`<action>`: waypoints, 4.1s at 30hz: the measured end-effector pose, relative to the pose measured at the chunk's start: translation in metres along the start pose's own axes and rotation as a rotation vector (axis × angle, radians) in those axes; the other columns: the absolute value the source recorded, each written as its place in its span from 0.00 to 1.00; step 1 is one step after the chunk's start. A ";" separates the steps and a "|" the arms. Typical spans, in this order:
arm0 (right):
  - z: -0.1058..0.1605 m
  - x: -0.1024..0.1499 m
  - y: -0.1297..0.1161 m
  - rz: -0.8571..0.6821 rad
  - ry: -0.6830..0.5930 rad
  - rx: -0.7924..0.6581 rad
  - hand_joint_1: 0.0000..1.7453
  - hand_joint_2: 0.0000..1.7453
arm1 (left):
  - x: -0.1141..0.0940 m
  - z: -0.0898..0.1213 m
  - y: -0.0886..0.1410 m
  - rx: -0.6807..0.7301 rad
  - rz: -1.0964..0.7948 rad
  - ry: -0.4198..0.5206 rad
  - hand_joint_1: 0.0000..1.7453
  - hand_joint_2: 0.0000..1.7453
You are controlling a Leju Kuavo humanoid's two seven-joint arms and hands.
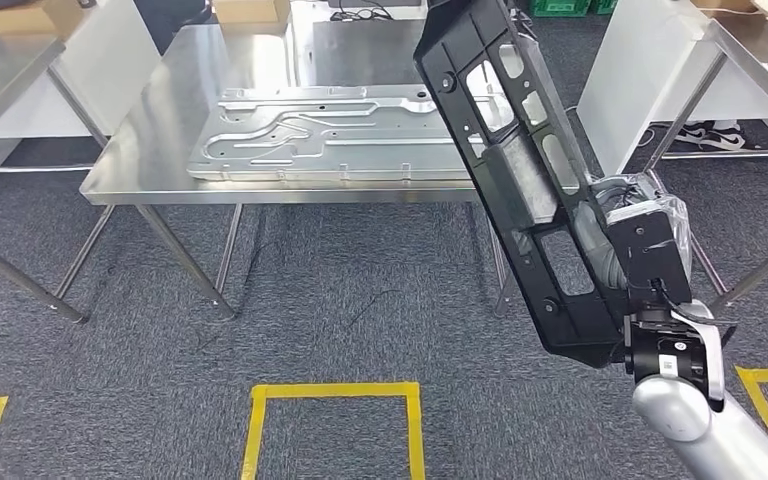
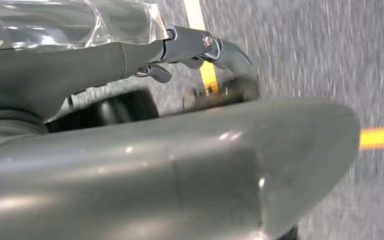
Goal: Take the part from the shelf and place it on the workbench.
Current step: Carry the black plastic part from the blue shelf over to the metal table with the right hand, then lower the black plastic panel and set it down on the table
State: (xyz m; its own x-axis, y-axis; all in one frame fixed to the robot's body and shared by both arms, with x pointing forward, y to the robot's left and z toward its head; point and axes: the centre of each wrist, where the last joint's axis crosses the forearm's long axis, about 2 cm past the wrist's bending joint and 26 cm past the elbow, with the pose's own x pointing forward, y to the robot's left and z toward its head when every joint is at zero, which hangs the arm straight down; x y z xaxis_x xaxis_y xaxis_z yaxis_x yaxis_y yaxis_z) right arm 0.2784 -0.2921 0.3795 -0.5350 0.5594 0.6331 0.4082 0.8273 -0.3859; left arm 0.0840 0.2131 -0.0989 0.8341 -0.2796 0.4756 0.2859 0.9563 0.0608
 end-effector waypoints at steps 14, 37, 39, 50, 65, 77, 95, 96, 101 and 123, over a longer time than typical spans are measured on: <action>-0.005 0.002 -0.006 -0.037 -0.039 -0.076 1.00 1.00 | 0.002 0.000 -0.003 -0.012 -0.019 0.003 0.00 0.00; -0.006 0.003 -0.009 -0.060 -0.042 -0.113 1.00 1.00 | 0.002 -0.001 -0.001 -0.012 -0.020 0.002 0.00 0.00; -0.006 0.003 -0.009 -0.060 -0.041 -0.113 1.00 1.00 | 0.002 0.000 -0.001 -0.013 -0.021 0.002 0.00 0.00; -0.009 0.004 -0.011 -0.062 -0.050 -0.125 1.00 1.00 | 0.004 -0.001 0.000 -0.017 -0.034 -0.003 0.00 0.00; -0.009 0.005 -0.013 -0.058 -0.048 -0.141 1.00 1.00 | 0.004 -0.001 0.000 -0.024 -0.037 -0.005 0.00 0.00; -0.007 0.004 -0.014 -0.059 -0.035 -0.147 1.00 1.00 | 0.003 -0.001 -0.001 -0.031 -0.038 -0.004 0.00 0.00; -0.008 0.003 -0.017 -0.059 -0.037 -0.162 1.00 1.00 | 0.001 0.000 -0.001 -0.037 -0.037 0.001 0.00 0.00; -0.008 0.003 -0.017 -0.058 -0.038 -0.163 1.00 1.00 | 0.001 0.000 -0.001 -0.038 -0.036 0.000 0.00 0.00; -0.007 0.003 -0.017 -0.057 -0.033 -0.163 1.00 1.00 | -0.001 0.001 -0.002 -0.043 -0.035 0.004 0.00 0.00; -0.010 0.004 -0.023 -0.058 -0.040 -0.185 1.00 1.00 | 0.002 -0.001 0.001 -0.039 -0.041 -0.001 0.00 0.00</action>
State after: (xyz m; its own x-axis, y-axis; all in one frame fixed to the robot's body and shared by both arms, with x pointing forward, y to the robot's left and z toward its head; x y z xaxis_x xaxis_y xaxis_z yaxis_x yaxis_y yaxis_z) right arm 0.2742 -0.3095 0.3978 -0.5890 0.5161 0.6219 0.5032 0.8363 -0.2176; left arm 0.0860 0.2132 -0.0986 0.8206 -0.3184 0.4746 0.3380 0.9400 0.0463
